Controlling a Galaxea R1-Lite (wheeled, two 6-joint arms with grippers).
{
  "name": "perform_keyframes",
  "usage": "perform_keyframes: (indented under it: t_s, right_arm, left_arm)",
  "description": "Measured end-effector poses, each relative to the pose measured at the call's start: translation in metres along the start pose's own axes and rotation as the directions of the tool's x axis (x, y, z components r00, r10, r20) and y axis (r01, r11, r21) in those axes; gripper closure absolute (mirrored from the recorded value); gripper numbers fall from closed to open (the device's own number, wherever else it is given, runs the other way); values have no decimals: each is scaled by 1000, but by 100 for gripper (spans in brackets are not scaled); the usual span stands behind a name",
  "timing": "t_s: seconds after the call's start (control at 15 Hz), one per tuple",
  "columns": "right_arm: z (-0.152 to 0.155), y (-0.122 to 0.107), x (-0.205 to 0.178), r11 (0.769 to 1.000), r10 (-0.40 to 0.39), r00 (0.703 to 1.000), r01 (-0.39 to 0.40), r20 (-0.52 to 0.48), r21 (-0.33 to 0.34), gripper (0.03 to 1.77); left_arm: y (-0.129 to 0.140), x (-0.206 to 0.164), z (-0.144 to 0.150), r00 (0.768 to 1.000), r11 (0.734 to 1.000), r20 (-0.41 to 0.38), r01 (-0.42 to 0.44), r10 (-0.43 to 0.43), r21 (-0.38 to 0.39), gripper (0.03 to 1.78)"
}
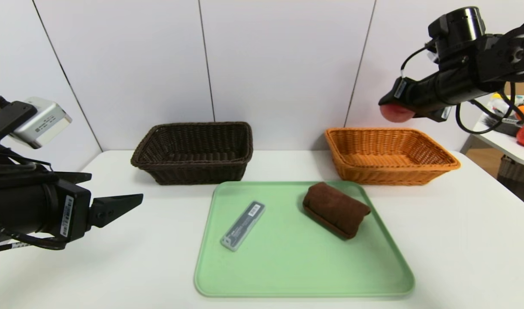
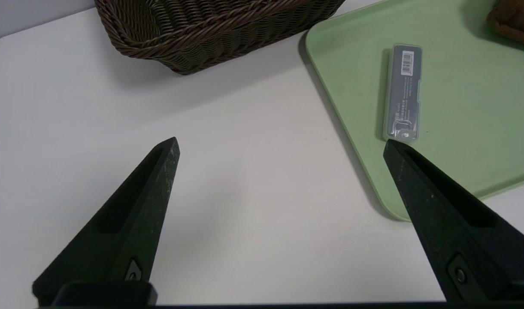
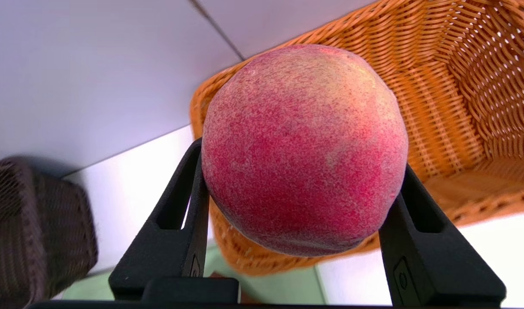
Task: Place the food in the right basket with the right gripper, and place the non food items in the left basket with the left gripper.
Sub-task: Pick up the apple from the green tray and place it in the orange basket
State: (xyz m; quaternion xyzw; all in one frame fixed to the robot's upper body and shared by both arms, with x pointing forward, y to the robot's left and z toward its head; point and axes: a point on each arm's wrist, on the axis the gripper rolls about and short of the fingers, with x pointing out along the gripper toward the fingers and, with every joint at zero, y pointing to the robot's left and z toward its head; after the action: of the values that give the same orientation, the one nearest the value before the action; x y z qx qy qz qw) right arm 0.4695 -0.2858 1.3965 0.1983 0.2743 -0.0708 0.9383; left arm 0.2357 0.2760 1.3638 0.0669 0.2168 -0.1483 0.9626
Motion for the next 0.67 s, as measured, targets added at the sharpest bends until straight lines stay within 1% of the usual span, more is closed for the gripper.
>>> perform_keyframes:
  t_s: [0.2,0.27,0.47,0.67]
  right_arm:
    - [-6,-11,32,997,-25,998,28,-51,67,74]
    - [-10,-13,41,996,-34,997,39,-68,79,74]
    - [-19,-16,60,994,-45,992,57,-119,98,74]
    - [-24,-20,71,993,-51,988,66,-147,98,74]
  left_arm:
    - [0,-1,-1,1000,1000,1,0,0,-1,12]
    - [0,-1,-1,1000,1000,0,0,0,-1,12]
    - [0,-1,-1,1000,1000,-1,0,0,-1,12]
    - [0,-2,-1,1000,1000,0,0,0,-1,12]
